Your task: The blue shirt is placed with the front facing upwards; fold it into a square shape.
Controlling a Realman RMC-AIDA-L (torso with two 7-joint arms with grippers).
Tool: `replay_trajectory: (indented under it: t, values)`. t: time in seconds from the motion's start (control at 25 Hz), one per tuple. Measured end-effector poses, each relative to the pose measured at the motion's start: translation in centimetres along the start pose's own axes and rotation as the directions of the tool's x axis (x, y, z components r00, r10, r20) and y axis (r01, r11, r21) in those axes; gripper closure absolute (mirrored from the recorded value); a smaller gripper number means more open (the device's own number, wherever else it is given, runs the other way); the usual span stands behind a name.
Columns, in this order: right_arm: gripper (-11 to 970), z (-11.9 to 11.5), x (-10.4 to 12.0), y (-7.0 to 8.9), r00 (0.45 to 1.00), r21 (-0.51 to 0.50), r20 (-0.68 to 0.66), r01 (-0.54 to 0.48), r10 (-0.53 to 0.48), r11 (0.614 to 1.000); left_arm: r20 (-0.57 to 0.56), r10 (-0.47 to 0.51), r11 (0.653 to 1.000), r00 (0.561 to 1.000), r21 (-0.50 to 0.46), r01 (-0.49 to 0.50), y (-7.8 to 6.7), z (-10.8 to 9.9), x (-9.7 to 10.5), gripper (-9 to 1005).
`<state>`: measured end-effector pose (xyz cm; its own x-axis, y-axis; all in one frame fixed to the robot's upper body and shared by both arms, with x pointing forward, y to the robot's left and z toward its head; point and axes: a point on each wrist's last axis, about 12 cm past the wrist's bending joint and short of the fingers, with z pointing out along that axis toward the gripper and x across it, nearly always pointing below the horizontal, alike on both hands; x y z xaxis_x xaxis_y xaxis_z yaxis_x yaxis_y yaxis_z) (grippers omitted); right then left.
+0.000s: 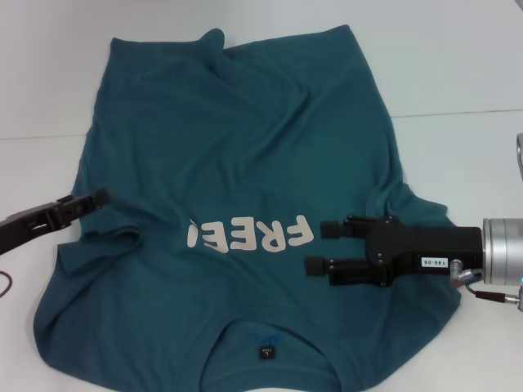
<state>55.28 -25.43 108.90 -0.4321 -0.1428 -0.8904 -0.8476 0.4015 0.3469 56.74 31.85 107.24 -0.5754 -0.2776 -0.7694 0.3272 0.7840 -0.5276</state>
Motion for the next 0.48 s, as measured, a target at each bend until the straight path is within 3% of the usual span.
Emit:
replay_trajectory:
  t: [0.24,0.48]
  values:
    - [73,0.2,-0.2,0.0,1.000,-0.004,-0.003,0.001,-0.001,1.000,-0.004,0.003,0.994,1.000,-0.108,-0.003,1.0,0.5,0.5,215]
    - [74,0.3,-0.3,0.0,1.000,-0.008,-0.006,0.002,-0.002,1.000,-0.049,0.041,0.990,0.998,-0.134,-0.047,0.5,1.9,1.0,171]
